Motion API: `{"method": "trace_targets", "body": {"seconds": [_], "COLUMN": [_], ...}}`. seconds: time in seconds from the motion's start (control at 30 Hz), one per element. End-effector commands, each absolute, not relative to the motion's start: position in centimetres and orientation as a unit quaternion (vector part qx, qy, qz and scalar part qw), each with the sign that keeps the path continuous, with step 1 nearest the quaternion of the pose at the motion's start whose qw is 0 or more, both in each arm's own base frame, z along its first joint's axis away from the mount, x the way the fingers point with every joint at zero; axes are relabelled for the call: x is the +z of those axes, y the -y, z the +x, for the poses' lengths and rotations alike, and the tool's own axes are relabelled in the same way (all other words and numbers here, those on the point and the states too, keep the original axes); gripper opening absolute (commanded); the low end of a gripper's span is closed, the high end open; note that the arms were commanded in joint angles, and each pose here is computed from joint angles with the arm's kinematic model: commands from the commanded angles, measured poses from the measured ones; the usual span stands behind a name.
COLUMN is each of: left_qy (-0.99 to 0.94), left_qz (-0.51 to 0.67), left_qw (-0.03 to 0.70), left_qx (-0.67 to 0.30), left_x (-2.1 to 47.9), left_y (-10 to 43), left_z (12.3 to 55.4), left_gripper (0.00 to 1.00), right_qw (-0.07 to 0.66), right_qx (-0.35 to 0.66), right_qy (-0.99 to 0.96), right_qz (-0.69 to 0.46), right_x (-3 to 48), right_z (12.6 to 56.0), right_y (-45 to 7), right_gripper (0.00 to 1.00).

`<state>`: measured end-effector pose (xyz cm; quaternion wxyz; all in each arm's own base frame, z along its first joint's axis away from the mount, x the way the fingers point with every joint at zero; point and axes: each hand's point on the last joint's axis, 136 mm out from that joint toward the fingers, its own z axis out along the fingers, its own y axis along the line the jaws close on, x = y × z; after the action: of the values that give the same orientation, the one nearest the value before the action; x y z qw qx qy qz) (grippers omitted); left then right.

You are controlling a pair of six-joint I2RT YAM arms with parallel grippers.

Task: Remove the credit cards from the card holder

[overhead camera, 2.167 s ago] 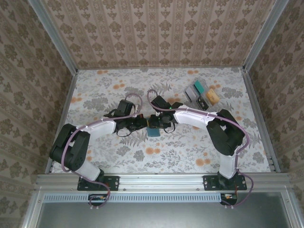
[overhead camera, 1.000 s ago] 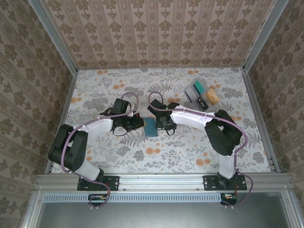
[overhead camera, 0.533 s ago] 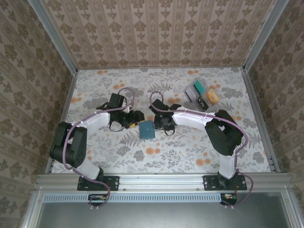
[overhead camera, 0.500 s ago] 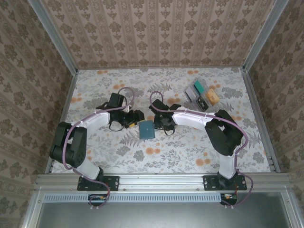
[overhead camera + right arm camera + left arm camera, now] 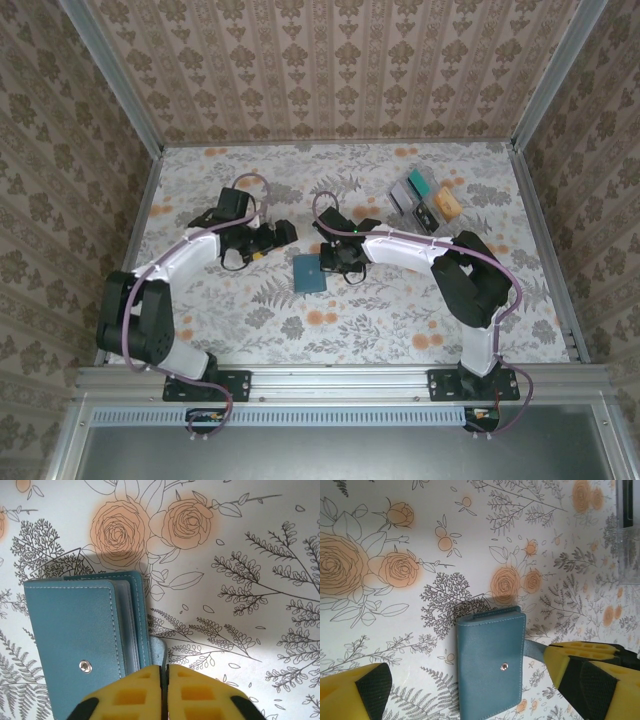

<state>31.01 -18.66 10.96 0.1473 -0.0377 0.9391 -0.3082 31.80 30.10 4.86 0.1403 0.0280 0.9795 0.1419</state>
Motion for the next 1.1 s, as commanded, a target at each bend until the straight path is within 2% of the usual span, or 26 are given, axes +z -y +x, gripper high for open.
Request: {"method": "trace_targets", "body": {"seconds": [0.0,0.2,0.5,0.8,1.07], "left_qy": [-0.939,-0.935,-0.930,-0.923,-0.919], "left_qz": [-0.052,-0.072,-0.090,-0.099,-0.066], "left_qw": [0.151,0.155,0.162,0.154,0.160], "left_qx": [-0.306,-0.310,-0.319,-0.339,-0.355], "left_x": [11.7,11.9,11.5,10.0,11.1], "left_y": [17.9,17.1,16.6,16.8,18.0], "left_z": [29.8,28.3,26.7,25.9,27.4], "left_gripper": [1.00,1.00,1.00,1.00,1.00], "right_qw": [0.145,0.188,0.209,0.196,0.202], "right_qx": [0.146,0.199,0.294,0.237,0.139], "right_qy": [-0.979,-0.962,-0.932,-0.951,-0.969], "right_qz": [0.009,-0.009,-0.026,-0.027,0.003], "right_x": [5.8,10.3,15.6,14.1,12.5], "right_z": [32.2,31.9,30.8,31.8,31.7], "right_y": [-30.5,-30.9,-32.7,-32.2,-27.0], "right_gripper": [0.06,0.05,0.06,0.05,0.05]}}
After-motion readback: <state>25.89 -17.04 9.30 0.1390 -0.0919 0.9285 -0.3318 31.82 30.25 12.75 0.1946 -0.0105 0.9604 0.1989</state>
